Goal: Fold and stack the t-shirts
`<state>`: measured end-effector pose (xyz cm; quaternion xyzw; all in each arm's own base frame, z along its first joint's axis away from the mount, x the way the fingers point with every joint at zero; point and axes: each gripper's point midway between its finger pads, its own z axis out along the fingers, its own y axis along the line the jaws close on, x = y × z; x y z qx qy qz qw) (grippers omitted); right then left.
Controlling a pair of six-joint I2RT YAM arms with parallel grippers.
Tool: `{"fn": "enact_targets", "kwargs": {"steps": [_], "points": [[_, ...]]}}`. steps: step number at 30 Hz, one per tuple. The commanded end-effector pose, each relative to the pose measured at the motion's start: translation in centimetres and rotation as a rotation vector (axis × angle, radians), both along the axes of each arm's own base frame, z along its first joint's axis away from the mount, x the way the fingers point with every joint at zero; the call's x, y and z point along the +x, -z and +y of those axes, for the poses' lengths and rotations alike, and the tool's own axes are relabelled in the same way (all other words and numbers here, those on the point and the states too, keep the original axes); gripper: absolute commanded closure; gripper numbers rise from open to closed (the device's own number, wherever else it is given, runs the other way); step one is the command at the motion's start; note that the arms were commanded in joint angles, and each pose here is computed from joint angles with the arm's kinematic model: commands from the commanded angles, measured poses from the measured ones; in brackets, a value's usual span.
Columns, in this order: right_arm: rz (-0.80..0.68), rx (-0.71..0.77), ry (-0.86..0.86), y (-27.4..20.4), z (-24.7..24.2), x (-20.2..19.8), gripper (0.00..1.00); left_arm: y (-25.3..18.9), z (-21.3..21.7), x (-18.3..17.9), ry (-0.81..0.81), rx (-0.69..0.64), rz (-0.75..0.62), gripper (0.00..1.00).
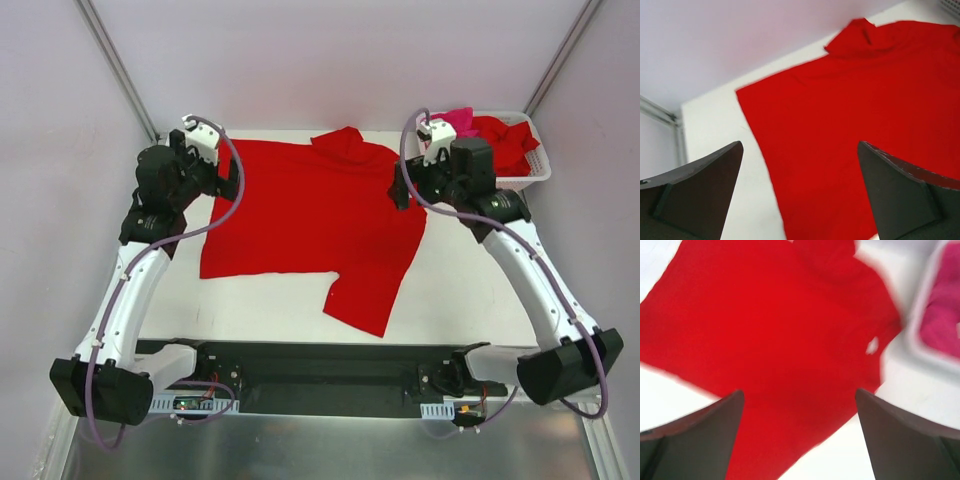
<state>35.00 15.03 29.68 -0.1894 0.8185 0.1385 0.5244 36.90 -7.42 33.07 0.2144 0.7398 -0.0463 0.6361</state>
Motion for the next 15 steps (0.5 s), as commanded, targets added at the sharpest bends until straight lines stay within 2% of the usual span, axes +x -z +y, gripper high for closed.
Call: {"fn": "enact_targets", "kwargs": {"steps": [1,3,4,6,7,8,9,10,12,13,14,15], "points": [[0.516,0.031,-0.111,4.3,2.1,-7.0,0.04,2.1,-2.0,-2.3,-0.023,-0.29,0.24,0.01],[0.564,-0.029,-0.081,3.7,1.4,-7.6,0.04,3.2,-4.0,-3.9,0.009,-0.455,0.377,0.01],[0.624,-0.048,-0.081,4.3,0.9,-9.0,0.04,4.6,-4.6,-5.1,0.009,-0.496,0.475,0.01],[0.617,0.005,-0.103,3.7,1.4,-9.8,0.04,6.4,-4.8,-6.3,-0.024,-0.522,0.603,0.01],[0.609,0.066,-0.156,3.3,2.4,-10.2,0.04,7.6,-4.0,-8.2,-0.095,-0.497,0.714,0.01],[0.582,0.113,-0.2,2.3,2.8,-11.0,0.04,8.2,-3.3,-8.8,-0.133,-0.459,0.753,0.01],[0.572,0.169,-0.23,1.7,3.0,-11.2,0.04,9.6,-1.2,-9.2,-0.216,-0.33,0.772,0.01],[0.59,0.238,-0.281,2.3,3.9,-11.5,0.04,9.9,-1.3,-10.1,-0.19,-0.215,0.779,0.01],[0.652,0.307,-0.218,3.7,3.6,-10.9,0.04,11.5,-0.4,-11.7,-0.102,0.091,0.739,0.01],[0.735,0.421,-0.283,3.0,5.2,-11.8,0.04,13.9,1.2,-12.6,-0.154,0.211,0.762,0.01],[0.798,0.457,-0.287,3.4,5.8,-11.8,0.04,14.8,1.0,-13.2,-0.124,0.262,0.78,0.01],[0.965,0.373,-0.198,5.9,5.2,-13.2,0.04,15.8,1.1,-14.4,-0.091,0.313,0.832,0.01]]}}
